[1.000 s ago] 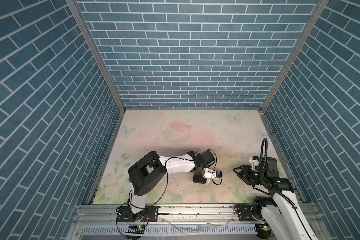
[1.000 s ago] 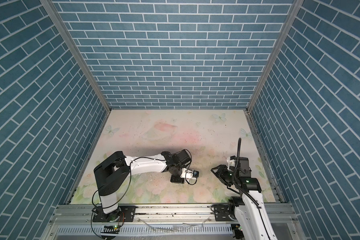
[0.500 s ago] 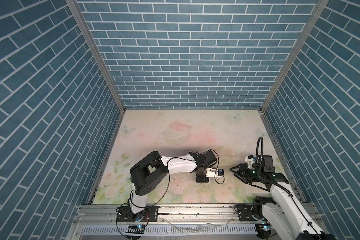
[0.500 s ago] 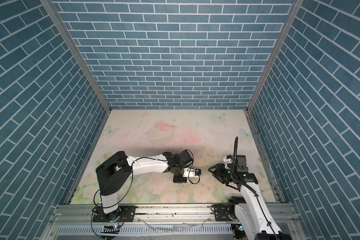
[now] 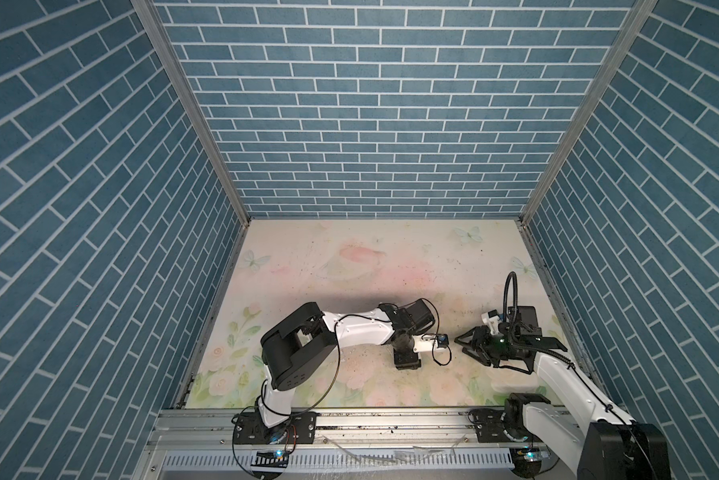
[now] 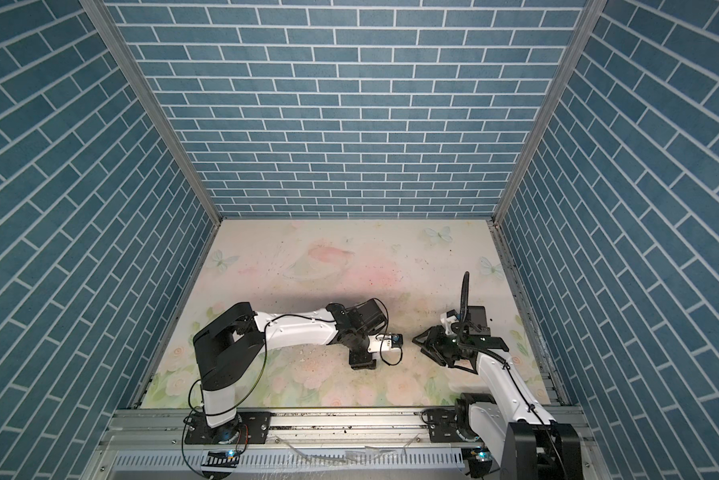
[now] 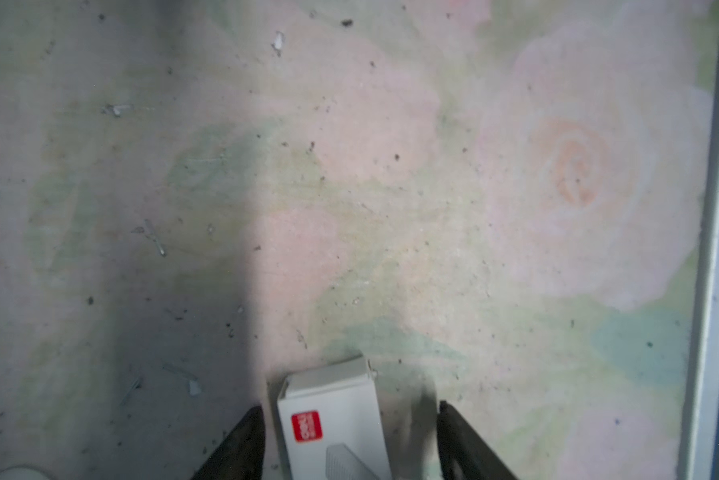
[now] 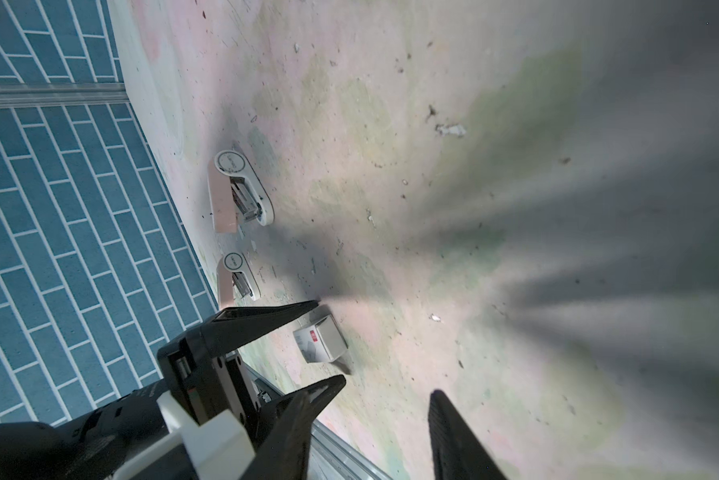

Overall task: Load the staples into the stapler
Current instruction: 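Grip the white staple box with the left gripper while the right gripper approaches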

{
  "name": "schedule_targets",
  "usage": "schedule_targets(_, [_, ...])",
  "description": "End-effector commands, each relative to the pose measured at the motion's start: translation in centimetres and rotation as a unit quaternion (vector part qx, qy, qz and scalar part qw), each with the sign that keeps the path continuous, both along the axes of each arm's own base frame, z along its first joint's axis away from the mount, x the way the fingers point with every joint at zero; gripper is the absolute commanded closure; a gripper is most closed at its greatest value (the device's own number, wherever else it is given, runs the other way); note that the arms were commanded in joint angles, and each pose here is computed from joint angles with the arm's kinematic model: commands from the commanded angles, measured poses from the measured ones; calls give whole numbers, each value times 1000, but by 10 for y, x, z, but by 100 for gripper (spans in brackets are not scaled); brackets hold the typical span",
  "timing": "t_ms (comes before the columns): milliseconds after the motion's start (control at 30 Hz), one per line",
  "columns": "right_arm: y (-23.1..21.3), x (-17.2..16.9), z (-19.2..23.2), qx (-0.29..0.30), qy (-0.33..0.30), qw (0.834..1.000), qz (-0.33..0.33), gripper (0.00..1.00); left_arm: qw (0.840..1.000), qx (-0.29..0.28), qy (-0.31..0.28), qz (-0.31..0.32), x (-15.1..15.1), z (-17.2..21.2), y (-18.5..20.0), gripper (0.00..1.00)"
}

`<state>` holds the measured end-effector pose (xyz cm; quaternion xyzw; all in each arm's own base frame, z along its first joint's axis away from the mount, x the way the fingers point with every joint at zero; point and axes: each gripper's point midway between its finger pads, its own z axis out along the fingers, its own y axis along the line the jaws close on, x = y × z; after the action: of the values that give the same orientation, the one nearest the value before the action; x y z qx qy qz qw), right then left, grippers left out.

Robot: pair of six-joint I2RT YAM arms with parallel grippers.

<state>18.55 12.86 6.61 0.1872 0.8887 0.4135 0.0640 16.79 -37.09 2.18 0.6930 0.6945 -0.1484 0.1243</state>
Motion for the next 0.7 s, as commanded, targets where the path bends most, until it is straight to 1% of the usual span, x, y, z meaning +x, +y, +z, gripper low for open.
schedule_targets(0, [8, 4, 5, 24, -20, 999, 30, 53, 1000, 2, -2, 7, -8, 9, 15, 29])
schedule_targets(133, [19, 11, 6, 65, -9, 997, 48, 53, 1000, -6, -24, 18, -6, 6, 25, 30])
schedule_targets(300, [29, 16, 2, 90, 1, 994, 67, 53, 998, -32, -44, 34, 1, 8, 27, 33])
schedule_targets(500, [46, 14, -7, 90, 22, 991, 101, 56, 996, -55, -50, 57, 11, 8, 26, 37])
schedule_targets(600, [57, 11, -7, 94, 21, 988, 119, 56, 995, -66, -54, 54, 11, 7, 27, 40])
schedule_targets(667, [61, 9, -9, 94, 23, 988, 123, 56, 995, -64, -49, 50, 8, 3, 27, 41])
